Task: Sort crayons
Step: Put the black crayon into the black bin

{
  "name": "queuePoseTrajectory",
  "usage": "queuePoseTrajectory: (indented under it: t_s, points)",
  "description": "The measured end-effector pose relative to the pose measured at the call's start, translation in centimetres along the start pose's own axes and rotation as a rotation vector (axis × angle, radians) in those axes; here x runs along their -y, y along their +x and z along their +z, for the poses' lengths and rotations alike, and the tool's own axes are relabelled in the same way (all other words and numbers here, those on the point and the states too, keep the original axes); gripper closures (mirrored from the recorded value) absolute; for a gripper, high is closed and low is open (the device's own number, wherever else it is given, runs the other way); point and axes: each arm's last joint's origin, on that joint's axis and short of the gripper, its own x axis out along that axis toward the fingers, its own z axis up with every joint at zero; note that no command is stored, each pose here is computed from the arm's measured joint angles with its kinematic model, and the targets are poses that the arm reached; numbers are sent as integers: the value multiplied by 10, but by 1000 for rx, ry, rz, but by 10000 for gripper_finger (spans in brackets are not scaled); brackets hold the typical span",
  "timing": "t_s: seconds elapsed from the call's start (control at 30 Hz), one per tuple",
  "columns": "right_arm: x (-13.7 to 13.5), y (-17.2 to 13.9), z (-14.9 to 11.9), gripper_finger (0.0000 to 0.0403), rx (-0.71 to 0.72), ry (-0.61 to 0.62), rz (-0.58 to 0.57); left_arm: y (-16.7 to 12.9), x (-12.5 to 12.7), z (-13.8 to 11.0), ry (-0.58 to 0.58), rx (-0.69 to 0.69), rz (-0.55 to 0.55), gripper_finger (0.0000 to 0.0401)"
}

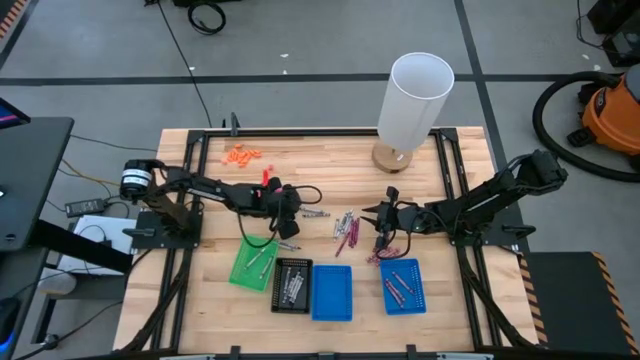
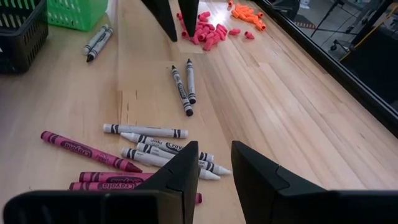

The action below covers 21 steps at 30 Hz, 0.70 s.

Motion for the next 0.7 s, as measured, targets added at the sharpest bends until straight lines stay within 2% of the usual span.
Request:
queuePoseTrajectory:
  t_s: [0.7]
  points:
    - [1, 0, -2, 298, -17, -3, -17, -4, -3, -3, -36, -36, 11, 259]
